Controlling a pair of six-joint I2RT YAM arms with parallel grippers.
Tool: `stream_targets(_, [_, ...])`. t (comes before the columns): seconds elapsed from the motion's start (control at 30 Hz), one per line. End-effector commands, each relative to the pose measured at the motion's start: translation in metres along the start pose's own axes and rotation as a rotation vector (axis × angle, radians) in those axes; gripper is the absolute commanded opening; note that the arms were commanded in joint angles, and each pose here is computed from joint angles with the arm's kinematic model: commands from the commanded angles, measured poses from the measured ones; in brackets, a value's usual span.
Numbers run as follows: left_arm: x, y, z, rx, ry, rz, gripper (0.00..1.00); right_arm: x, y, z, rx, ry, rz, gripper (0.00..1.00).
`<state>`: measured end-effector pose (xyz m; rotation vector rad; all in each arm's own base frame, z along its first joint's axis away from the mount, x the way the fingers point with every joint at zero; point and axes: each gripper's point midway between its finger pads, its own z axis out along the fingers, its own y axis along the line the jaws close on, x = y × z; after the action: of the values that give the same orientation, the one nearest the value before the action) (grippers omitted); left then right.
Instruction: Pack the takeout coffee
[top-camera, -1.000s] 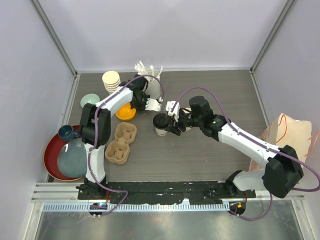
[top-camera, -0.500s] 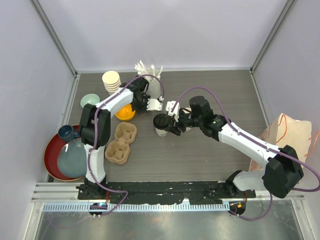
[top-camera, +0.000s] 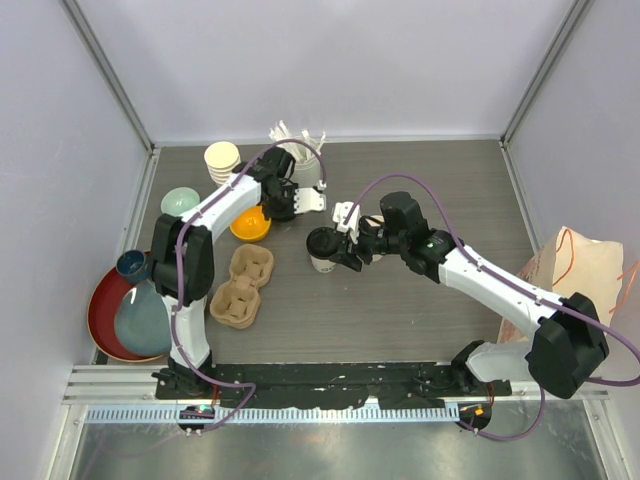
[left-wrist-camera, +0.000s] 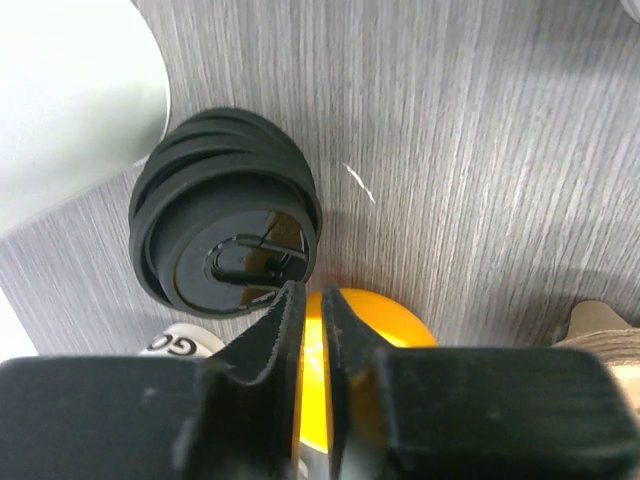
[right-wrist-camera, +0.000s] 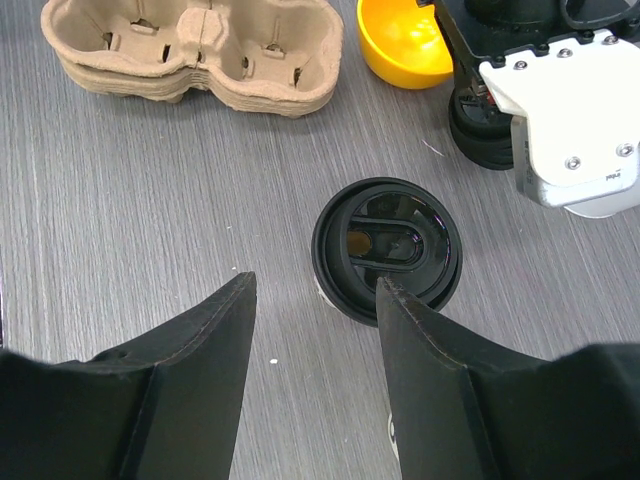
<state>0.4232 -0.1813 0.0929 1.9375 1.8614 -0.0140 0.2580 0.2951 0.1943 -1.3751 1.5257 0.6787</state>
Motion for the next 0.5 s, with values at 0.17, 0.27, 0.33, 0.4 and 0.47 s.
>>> stream_targets(0.17, [0.009,0.006,0.008,-0.079,0.044,0.035,0.31,-0.018,-0.002,-0.007,0.006,-0.054,-0.048,0.56])
stream_targets(0.27, [0.008,0.007,0.013,-0.102,0.031,0.023,0.36,-0.017,-0.001,-0.007,0.0,-0.053,-0.048,0.57])
stream_targets(0.33, [0.009,0.009,0.013,-0.121,0.034,-0.004,0.38,-0.018,0.0,-0.007,-0.008,-0.054,-0.049,0.57])
stream_targets(0.4, [0.004,0.017,0.006,-0.151,0.019,-0.04,0.41,-0.017,0.001,-0.007,-0.01,-0.049,-0.049,0.57])
stream_targets(0.47, [-0.002,0.019,-0.001,-0.165,-0.006,-0.128,0.53,-0.016,0.001,-0.007,-0.008,-0.047,-0.048,0.57])
